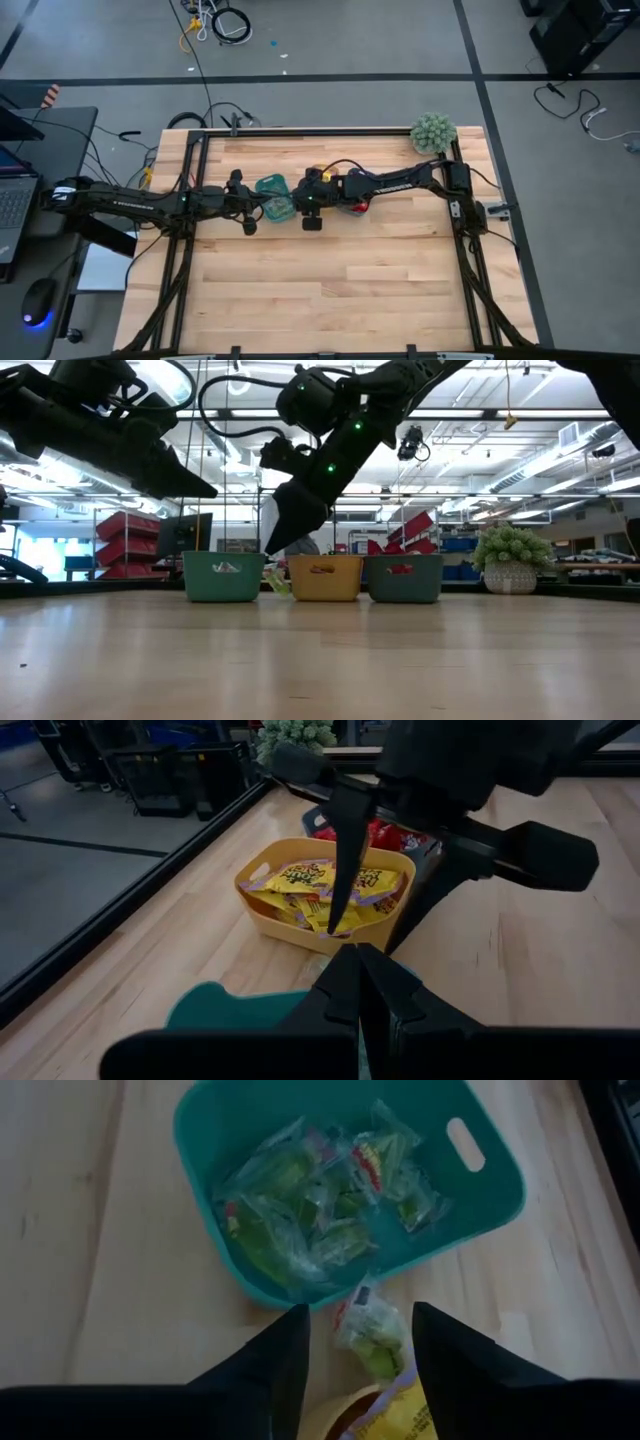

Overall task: Sort candy
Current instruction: Put the green gummy into the green bin

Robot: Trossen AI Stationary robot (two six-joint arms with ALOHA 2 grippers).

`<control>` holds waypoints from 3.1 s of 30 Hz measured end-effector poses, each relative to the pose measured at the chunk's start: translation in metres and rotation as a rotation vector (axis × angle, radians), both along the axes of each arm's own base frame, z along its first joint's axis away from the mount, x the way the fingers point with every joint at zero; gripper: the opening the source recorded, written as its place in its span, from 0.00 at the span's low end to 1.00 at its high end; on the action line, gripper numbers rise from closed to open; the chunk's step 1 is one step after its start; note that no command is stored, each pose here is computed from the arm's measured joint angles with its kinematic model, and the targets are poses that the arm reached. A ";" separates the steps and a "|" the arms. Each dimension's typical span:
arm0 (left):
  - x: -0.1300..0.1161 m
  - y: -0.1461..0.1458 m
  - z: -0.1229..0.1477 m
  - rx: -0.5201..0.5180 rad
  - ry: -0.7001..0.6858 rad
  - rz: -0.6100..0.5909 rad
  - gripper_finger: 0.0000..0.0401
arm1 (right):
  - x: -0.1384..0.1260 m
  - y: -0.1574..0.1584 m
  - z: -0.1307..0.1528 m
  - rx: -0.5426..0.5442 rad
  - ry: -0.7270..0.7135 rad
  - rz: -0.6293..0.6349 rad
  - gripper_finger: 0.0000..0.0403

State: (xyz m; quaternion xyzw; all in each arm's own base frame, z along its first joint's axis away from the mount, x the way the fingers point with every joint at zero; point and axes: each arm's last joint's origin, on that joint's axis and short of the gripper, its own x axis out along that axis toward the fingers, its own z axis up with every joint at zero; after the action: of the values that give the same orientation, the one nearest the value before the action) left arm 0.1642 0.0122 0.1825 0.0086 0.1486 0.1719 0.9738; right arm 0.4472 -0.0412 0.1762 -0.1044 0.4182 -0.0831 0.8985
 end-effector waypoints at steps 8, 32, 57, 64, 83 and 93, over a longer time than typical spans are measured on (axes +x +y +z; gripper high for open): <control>0.000 0.000 0.000 0.000 0.004 0.000 0.00 | 0.005 -0.005 -0.018 0.019 0.014 0.005 0.37; 0.000 0.000 0.003 0.012 0.068 0.031 0.00 | -0.007 0.002 0.002 0.067 0.123 -0.087 0.01; -0.001 0.000 0.002 0.011 0.086 0.024 0.00 | 0.021 0.022 -0.046 0.112 -0.094 -0.347 0.44; -0.001 -0.001 0.002 0.011 0.090 0.021 0.00 | 0.020 0.008 -0.057 0.124 -0.057 -0.363 0.30; -0.019 0.002 0.014 -0.059 -0.017 0.189 0.00 | 0.009 0.024 0.032 0.224 -0.269 -0.355 0.00; -0.027 0.004 0.003 -0.200 0.019 0.338 0.00 | 0.035 0.027 0.003 0.358 -0.370 -0.378 0.00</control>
State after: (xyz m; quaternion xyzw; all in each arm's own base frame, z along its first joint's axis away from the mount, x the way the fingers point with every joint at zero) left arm 0.1375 0.0165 0.1851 -0.1117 0.1735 0.3171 0.9257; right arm 0.4825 -0.0146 0.1794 0.1518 0.2675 -0.1915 0.9320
